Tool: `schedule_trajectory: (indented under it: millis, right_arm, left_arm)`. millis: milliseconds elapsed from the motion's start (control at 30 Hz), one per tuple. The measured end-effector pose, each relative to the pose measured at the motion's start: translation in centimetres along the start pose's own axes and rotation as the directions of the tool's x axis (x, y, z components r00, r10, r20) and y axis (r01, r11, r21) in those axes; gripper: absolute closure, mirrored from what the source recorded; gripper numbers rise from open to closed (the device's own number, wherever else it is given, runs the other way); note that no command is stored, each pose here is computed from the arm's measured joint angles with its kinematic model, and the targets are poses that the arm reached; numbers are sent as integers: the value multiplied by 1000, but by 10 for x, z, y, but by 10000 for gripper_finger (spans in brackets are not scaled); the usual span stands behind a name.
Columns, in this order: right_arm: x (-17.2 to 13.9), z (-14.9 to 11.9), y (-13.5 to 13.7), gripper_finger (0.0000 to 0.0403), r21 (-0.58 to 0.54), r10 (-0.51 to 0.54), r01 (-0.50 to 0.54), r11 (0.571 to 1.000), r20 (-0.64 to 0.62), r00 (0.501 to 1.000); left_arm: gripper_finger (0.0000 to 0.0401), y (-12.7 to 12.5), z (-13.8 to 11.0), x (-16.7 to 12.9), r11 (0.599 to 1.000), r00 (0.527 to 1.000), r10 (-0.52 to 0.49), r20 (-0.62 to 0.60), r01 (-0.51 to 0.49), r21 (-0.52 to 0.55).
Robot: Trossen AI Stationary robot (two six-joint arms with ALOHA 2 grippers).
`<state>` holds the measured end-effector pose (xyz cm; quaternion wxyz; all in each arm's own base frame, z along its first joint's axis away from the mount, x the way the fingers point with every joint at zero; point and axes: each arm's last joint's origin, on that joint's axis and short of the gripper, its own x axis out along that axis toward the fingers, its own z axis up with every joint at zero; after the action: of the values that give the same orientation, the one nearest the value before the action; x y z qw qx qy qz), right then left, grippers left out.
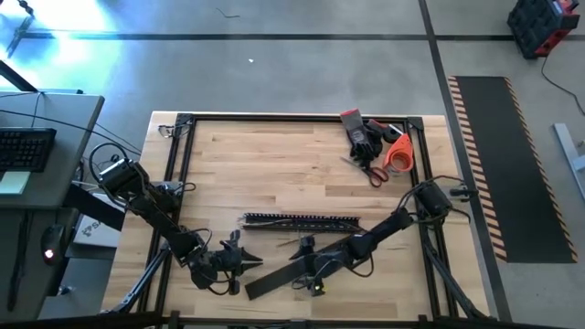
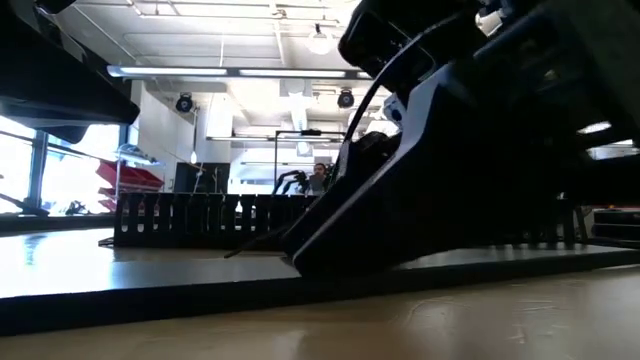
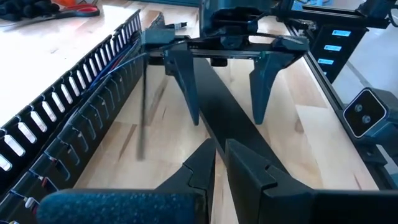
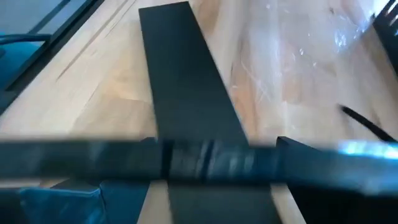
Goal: Ziptie cables
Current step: Close the black cable duct cover
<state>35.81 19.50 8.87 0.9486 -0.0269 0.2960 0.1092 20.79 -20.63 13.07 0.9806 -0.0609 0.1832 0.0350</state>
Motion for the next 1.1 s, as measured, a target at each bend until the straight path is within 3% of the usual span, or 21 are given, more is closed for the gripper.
schedule_trajectory:
  millis: [133, 467, 567, 633, 733, 967, 1100]
  right_arm:
    - [6, -6, 0, 84, -78, 4, -4, 997, 2, 1000]
    - [26, -31, -3, 85, -27, 4, -5, 1000, -36, 999]
    - [31, -38, -3, 108, -3, -6, 6, 1000, -42, 999]
    - [32, -41, -2, 144, 20, -16, 17, 1000, -25, 1000]
    - [33, -45, -2, 194, 63, -33, 32, 997, 12, 999]
    - [32, -49, 11, 193, 120, -84, 77, 990, 61, 995]
    - [16, -37, 13, 193, 94, -128, 128, 987, -6, 992]
  left_arm:
    - [378, 0, 0, 0, 1000, 1000, 0, 0, 0, 0]
    - [378, 0, -1, 0, 1000, 1000, -9, -7, 9, 2]
    - [378, -1, -1, -1, 1000, 1000, -7, -2, 7, 8]
    - [378, -2, 0, -3, 1000, 1000, 12, 19, -13, 7]
    - [378, -9, 8, -8, 1000, 998, 21, 63, -22, 11]
    - [378, -24, 39, -30, 997, 984, 33, 177, -44, 59]
    - [379, -24, 56, -43, 997, 975, 31, 221, -44, 56]
